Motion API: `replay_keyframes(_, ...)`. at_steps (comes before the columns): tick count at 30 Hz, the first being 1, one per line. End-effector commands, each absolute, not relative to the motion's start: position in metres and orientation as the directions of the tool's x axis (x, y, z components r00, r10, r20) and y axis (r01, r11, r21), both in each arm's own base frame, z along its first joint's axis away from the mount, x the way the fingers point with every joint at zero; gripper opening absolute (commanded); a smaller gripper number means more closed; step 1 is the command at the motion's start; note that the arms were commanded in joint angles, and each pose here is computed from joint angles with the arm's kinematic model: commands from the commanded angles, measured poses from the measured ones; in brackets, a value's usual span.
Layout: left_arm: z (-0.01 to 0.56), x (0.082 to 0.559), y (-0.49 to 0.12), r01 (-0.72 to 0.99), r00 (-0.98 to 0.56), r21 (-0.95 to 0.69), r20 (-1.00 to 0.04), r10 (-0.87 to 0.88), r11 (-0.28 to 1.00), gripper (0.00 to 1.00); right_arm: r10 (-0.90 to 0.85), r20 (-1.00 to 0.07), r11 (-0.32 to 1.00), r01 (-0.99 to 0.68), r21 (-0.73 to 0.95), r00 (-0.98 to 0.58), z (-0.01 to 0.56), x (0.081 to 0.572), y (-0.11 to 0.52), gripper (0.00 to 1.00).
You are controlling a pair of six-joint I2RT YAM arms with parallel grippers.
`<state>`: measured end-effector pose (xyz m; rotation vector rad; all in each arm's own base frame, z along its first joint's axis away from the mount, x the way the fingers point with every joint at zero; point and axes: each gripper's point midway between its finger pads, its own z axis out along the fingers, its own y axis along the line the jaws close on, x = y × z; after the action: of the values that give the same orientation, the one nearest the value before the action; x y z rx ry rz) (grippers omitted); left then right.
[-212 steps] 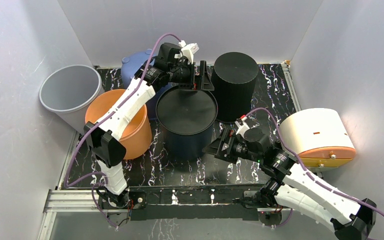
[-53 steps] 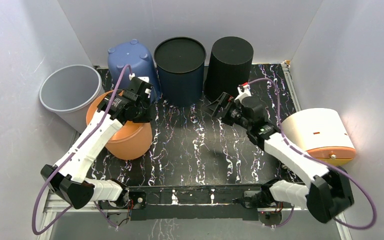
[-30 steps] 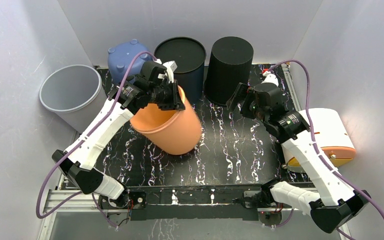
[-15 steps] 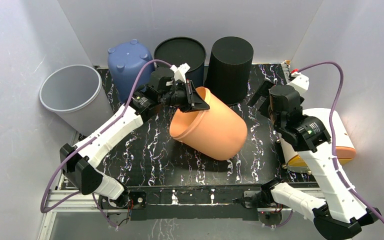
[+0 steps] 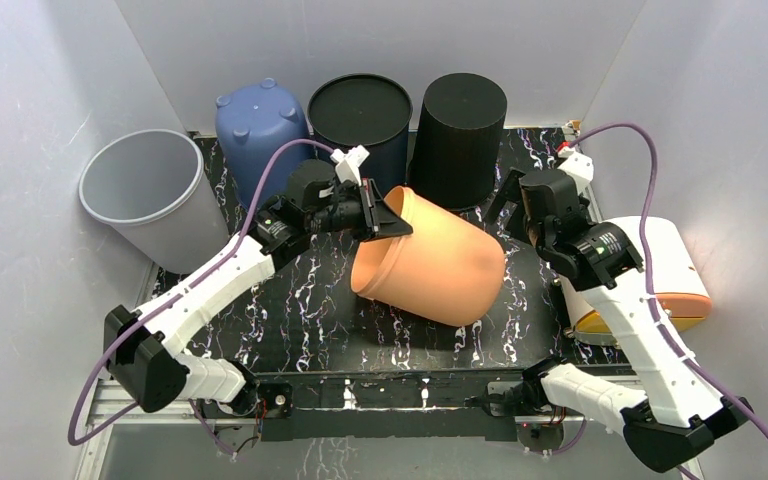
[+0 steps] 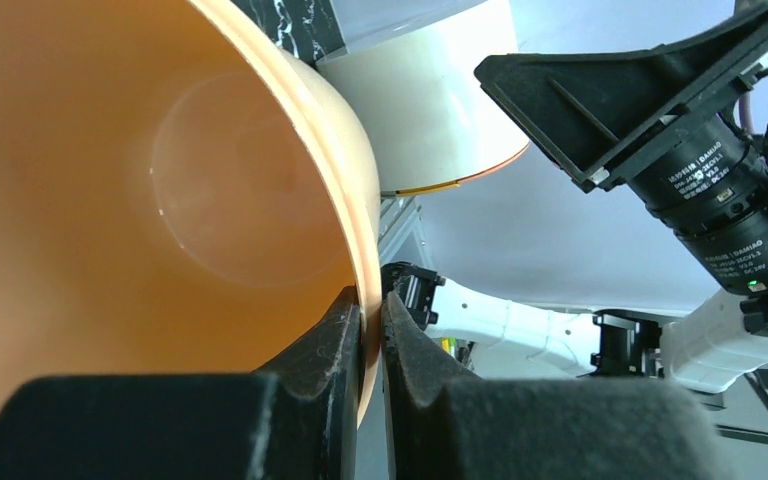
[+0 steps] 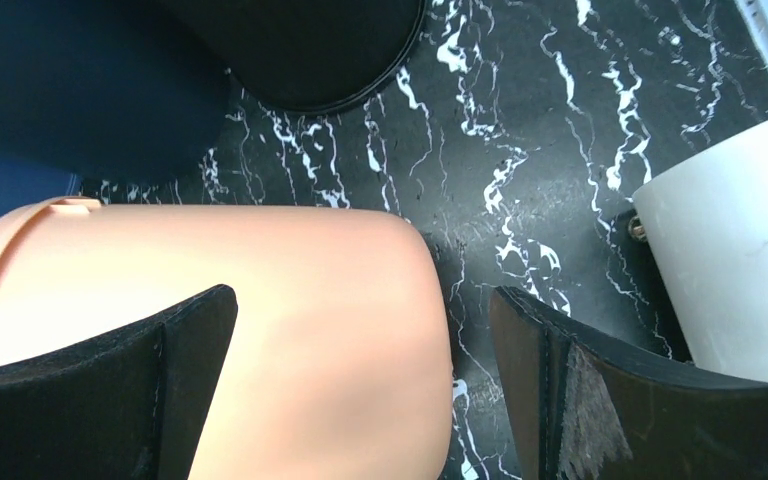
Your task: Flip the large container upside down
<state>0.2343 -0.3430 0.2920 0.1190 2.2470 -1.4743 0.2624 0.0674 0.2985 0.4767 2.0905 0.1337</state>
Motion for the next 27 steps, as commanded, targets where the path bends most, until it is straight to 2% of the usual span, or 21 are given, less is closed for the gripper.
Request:
replay_keyframes(1, 0.263, 0.222, -0.321, 0.301, -0.895, -0.793, -0.427, -0.131, 0.53, 0.0, 0.406, -0.77, 0.913, 0.242, 0.327, -0.493, 0.293, 0.261, 0.079, 0.98)
replay_keyframes(2, 0.256, 0.221, -0.317, 0.294, -0.897, -0.783, -0.424, -0.125, 0.548, 0.0, 0.407, -0.763, 0.913, 0.238, 0.331, -0.502, 0.29, 0.26, 0.082, 0.98)
replay_keyframes(5, 0.239, 0.219, -0.31, 0.284, -0.899, -0.758, -0.423, -0.111, 0.587, 0.13, 0.407, -0.742, 0.913, 0.218, 0.345, -0.532, 0.281, 0.259, 0.089, 0.98)
replay_keyframes(11, 0.208, 0.216, -0.296, 0.26, -0.908, -0.695, -0.412, -0.075, 0.67, 0.3, 0.412, -0.681, 0.906, 0.188, 0.38, -0.605, 0.253, 0.252, 0.105, 0.98)
replay_keyframes(19, 0.197, 0.216, -0.288, 0.263, -0.907, -0.653, -0.419, -0.05, 0.71, 0.34, 0.366, -0.685, 0.928, 0.189, 0.322, -0.63, 0.24, 0.249, 0.099, 0.98)
replay_keyframes(27, 0.218, 0.223, -0.286, 0.313, -0.882, -0.613, -0.47, -0.017, 0.726, 0.45, 0.321, -0.699, 0.946, 0.175, 0.274, -0.639, 0.238, 0.252, 0.096, 0.98)
